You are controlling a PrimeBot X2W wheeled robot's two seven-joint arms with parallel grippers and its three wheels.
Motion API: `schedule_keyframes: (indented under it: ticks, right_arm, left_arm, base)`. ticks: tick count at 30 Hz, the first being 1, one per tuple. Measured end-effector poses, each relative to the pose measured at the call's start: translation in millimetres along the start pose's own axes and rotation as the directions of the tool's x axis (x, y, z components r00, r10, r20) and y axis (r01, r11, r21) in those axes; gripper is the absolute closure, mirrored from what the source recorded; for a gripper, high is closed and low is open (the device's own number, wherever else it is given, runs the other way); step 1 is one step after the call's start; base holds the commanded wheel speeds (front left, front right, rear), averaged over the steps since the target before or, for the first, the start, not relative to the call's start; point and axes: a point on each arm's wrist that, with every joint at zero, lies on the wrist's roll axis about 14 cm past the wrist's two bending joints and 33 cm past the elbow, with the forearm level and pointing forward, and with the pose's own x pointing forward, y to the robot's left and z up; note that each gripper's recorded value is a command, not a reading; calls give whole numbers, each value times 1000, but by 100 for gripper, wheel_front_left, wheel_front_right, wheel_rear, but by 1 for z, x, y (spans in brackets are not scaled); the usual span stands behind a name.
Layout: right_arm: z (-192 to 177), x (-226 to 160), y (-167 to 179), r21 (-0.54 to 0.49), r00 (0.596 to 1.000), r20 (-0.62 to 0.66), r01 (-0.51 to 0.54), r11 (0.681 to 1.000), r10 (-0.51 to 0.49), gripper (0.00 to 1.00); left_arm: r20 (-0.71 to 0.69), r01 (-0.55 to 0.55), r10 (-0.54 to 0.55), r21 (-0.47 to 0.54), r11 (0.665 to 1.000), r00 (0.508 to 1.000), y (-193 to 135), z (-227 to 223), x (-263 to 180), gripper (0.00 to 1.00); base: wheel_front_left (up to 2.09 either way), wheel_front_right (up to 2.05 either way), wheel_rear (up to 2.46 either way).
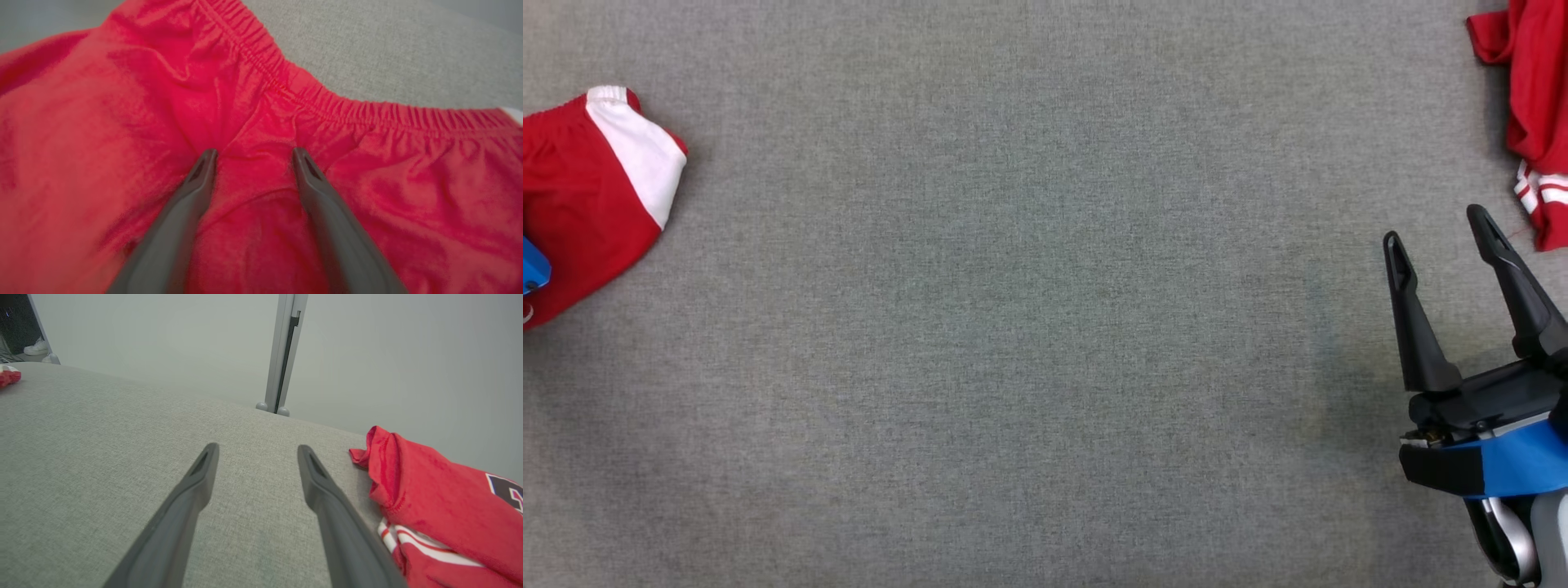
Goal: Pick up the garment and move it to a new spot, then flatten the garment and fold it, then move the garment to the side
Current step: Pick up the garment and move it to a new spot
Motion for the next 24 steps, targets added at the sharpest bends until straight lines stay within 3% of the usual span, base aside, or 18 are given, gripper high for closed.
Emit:
schedule_keyframes:
  ticks: [1, 2, 5, 9, 16, 20, 24]
  right_arm:
    - [1, -1, 0, -1, 1000, 2, 0, 1000, 0, 0]
    - [3, -2, 0, -1, 1000, 3, 1, 1000, -1, 0]
    - [7, -5, -2, -3, 1000, 10, 8, 1000, -8, 0]
    - [11, -10, -3, 1, 1000, 16, 17, 1000, -17, 0]
    - [27, -18, 3, 20, 998, 54, 18, 1000, -19, 0]
    - [37, -25, 6, 32, 997, 79, 20, 999, -22, 0]
    - [46, -33, 7, 56, 994, 103, 36, 998, -42, 0]
  left_arm:
    - [-18, 5, -5, -12, 1000, 1000, -1, -1, -1, 61]
    - [-39, 10, -11, -22, 1000, 999, -2, -3, -2, 100]
    - [-93, 30, -33, -36, 999, 995, -8, -9, -5, 100]
    - [-68, 41, -42, -17, 999, 997, -7, -4, -11, 100]
    - [145, 86, -92, 48, 995, 985, -17, 44, -36, 100]
    - [320, 104, -137, 116, 988, 937, -26, 90, -62, 100]
    - [502, 116, -207, 205, 972, 840, -44, 140, -97, 100]
  base:
    - [0, 0, 0]
    - [0, 0, 0]
    - [0, 0, 0]
    - [0, 0, 0]
    - [0, 0, 0]
    - [0, 0, 0]
    - [0, 0, 0]
